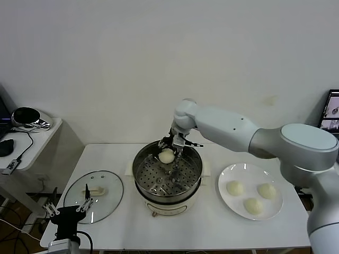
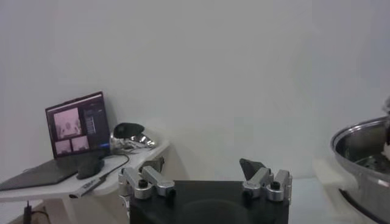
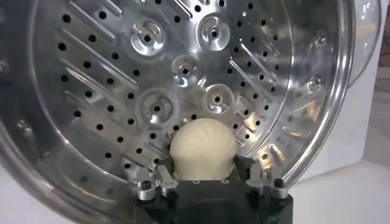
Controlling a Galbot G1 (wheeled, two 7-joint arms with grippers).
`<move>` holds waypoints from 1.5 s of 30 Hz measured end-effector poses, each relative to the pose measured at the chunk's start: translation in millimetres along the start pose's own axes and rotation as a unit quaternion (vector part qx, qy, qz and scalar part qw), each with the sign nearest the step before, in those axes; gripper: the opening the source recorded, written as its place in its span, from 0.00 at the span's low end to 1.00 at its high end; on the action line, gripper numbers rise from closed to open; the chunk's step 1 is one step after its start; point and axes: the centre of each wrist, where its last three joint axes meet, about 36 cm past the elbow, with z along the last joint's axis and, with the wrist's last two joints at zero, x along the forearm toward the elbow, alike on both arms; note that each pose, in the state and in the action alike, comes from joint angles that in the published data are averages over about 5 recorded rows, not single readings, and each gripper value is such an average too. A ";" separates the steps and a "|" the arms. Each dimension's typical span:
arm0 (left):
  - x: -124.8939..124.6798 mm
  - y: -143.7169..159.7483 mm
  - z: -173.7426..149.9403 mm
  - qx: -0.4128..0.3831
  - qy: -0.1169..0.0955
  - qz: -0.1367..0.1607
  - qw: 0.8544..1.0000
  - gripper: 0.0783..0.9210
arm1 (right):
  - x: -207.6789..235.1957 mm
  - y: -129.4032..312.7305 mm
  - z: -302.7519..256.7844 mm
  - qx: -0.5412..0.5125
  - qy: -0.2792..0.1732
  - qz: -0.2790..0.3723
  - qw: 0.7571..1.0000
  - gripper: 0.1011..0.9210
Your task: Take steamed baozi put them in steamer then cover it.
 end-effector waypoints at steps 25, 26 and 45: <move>-0.4 1.6 -9.3 -0.002 -0.010 0.008 1.000 0.88 | 188.0 82.0 -23.5 -0.320 0.072 -0.014 0.945 0.88; -0.5 1.0 -9.4 -0.002 -0.011 0.009 1.000 0.88 | 191.1 94.2 -27.1 -0.340 0.075 -0.016 0.937 0.88; -5.9 2.6 -6.7 -0.010 -0.010 0.005 1.000 0.88 | 128.6 270.4 -84.5 -0.563 0.075 -0.052 0.822 0.88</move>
